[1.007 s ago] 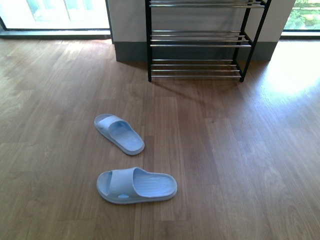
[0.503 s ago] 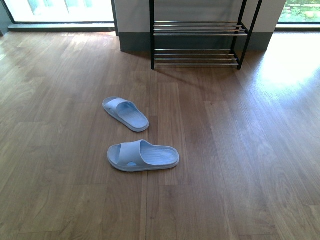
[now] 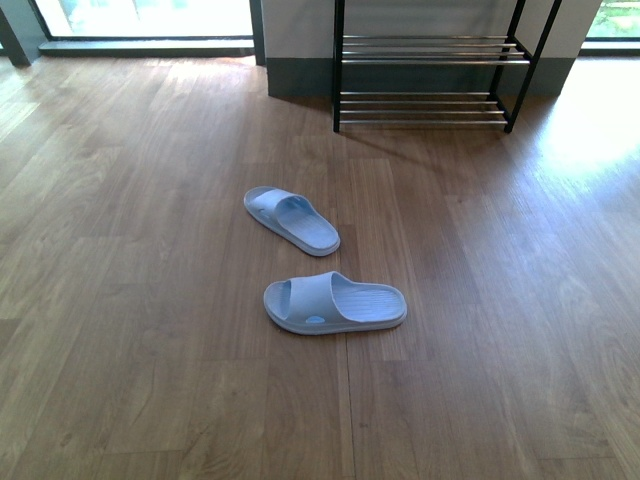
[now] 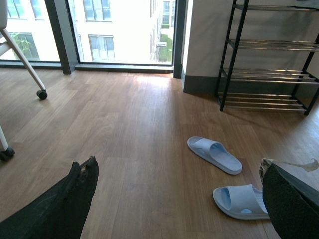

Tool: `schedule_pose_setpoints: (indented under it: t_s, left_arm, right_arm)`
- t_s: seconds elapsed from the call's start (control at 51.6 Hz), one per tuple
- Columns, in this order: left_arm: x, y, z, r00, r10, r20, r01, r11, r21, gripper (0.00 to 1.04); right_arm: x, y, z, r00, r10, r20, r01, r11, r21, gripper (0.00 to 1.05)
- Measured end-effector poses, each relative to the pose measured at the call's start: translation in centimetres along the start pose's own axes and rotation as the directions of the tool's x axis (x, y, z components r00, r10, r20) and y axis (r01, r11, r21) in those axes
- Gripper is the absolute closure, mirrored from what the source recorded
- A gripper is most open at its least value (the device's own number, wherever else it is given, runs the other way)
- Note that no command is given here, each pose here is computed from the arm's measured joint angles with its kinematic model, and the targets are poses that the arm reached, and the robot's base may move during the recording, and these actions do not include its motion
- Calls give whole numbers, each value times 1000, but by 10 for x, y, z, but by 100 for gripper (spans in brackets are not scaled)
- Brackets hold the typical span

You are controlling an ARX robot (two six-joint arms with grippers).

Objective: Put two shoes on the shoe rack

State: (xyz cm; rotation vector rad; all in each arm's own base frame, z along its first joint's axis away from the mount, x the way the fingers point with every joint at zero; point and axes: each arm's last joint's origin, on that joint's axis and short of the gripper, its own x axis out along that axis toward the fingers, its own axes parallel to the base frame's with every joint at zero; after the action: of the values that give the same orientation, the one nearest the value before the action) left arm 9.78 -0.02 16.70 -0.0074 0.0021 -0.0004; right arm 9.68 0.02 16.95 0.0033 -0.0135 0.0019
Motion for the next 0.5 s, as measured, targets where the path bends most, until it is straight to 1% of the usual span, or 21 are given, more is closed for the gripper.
schedule_pose_setpoints:
  t_s: [0.503]
  left_arm:
    - [0,0,0,1000,-3,0,3,1000,0,9]
  right_arm:
    - [0,0,0,1000,-2,2,2,1000,0,9]
